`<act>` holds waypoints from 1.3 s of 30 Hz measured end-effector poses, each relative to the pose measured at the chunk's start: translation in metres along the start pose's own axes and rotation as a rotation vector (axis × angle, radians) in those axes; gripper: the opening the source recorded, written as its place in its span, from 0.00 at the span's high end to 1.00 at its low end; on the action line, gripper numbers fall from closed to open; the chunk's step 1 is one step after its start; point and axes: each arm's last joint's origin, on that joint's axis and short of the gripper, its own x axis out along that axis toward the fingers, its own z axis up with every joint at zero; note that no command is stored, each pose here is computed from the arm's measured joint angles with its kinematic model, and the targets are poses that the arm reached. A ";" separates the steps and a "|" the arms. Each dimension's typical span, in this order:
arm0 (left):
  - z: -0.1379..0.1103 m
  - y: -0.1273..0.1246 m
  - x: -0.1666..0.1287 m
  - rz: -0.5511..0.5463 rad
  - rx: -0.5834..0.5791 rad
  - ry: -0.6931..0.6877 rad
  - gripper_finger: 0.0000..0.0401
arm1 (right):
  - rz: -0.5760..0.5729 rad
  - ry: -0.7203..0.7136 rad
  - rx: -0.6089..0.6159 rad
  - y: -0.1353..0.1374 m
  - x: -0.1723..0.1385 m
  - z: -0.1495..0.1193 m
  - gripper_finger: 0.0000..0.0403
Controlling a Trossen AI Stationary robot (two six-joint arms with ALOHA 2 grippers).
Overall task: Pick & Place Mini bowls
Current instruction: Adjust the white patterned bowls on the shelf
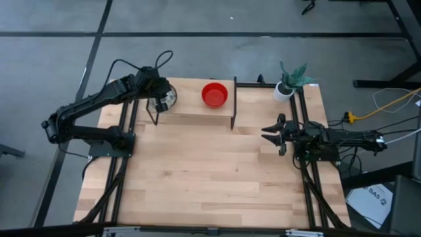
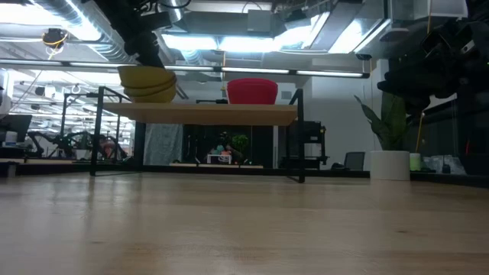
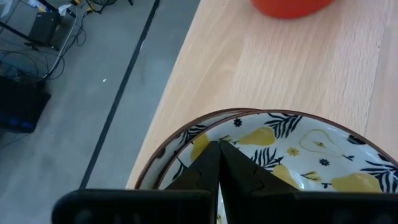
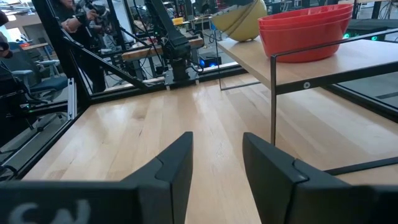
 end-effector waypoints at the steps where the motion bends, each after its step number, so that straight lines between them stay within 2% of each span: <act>1: 0.000 0.000 0.000 0.001 0.000 -0.001 1.00 | 0.000 0.000 0.000 0.000 0.000 0.000 0.65; 10: -0.002 0.001 -0.011 0.020 -0.032 -0.023 0.99 | -0.002 -0.001 0.000 0.000 0.000 0.000 0.65; 16: -0.004 0.002 -0.023 0.045 -0.036 -0.045 1.00 | -0.219 -0.078 0.009 -0.006 -0.001 0.005 0.65; 19: -0.006 0.002 -0.026 0.045 -0.036 -0.045 0.99 | -0.257 -0.085 0.023 -0.007 -0.001 0.005 0.65; 21: -0.007 0.001 -0.028 0.044 -0.035 -0.042 0.99 | -0.223 -0.101 0.133 -0.006 -0.001 0.006 0.65; 26: -0.010 0.000 -0.028 0.032 -0.032 -0.018 0.99 | -0.170 -0.268 0.559 -0.005 -0.002 0.018 0.65; 28: -0.011 0.000 -0.028 0.026 -0.031 -0.008 0.99 | -0.160 -0.351 0.627 -0.005 -0.003 0.024 0.65; 33: -0.011 -0.001 -0.028 0.023 -0.030 -0.002 0.99 | -0.143 -0.443 0.596 0.000 -0.002 0.054 0.68; 36: -0.011 -0.001 -0.028 0.021 -0.029 0.001 1.00 | -0.138 -0.412 0.530 0.007 0.008 0.085 0.72; 39: -0.012 -0.001 -0.028 0.020 -0.028 0.002 0.99 | -0.149 -0.346 0.431 0.017 0.034 0.119 0.75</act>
